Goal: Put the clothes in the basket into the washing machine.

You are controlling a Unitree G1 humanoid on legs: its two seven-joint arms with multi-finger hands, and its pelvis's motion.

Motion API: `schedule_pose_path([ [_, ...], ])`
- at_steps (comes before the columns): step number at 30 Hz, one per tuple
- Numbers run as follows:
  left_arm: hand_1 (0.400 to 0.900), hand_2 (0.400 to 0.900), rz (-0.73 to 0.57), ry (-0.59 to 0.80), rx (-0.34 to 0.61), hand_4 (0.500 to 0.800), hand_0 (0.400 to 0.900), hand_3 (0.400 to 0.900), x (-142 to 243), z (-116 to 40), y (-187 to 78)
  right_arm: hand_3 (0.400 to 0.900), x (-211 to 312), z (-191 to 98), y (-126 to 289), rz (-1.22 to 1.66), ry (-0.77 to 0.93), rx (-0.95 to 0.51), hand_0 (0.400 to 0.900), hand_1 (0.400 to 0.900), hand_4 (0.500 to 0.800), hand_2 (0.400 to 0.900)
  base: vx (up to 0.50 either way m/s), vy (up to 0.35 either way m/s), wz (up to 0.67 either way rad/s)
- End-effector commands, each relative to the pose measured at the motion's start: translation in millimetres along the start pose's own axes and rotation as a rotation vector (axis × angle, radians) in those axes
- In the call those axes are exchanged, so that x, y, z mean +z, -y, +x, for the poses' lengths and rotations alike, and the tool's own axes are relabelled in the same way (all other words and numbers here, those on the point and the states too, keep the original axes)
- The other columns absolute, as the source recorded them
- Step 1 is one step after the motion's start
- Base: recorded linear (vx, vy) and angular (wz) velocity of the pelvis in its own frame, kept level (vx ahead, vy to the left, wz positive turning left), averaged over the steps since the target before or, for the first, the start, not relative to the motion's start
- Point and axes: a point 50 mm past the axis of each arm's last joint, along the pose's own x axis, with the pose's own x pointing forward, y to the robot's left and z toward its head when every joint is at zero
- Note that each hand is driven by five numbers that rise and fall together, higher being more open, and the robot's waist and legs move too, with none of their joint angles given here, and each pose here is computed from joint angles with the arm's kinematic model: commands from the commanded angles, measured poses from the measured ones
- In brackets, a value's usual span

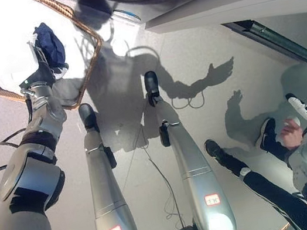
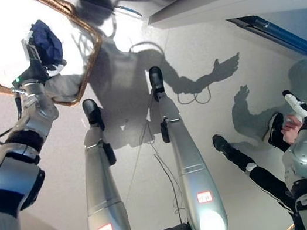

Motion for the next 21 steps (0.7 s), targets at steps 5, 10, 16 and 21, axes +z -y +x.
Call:
schedule_pose_path([
  [5, 0.400, 0.400, 0.070, 0.026, 0.085, 0.500, 0.400, 0.400, -4.0, 6.5, -14.0, 0.900, 17.1, 6.2, 52.0, -0.071, 0.108, -0.151, 0.900, 0.900, 0.800, 0.900, 0.000, 0.000, 0.00],
  [10, 0.400, 0.400, 0.064, 0.015, 0.085, 0.500, 0.400, 0.400, -4.5, 6.2, -13.3, 0.900, 15.5, 4.4, 51.7, -0.066, 0.105, -0.148, 0.900, 0.900, 0.800, 0.900, 0.000, -0.002, 0.01],
  [16, 0.400, 0.400, 0.017, -0.006, 0.060, 0.500, 0.400, 0.400, -5.8, -0.4, -4.5, 0.900, 10.2, 1.3, 52.6, -0.060, 0.084, -0.147, 0.900, 0.900, 0.800, 0.900, 0.000, 0.000, 0.00],
  [21, 0.400, 0.400, -0.114, -0.025, 0.019, 0.500, 0.400, 0.400, 4.7, -10.1, 11.7, 0.900, 4.0, 0.1, 52.2, -0.058, 0.049, -0.147, 0.900, 0.900, 0.800, 0.900, 0.035, -0.004, 0.04],
])
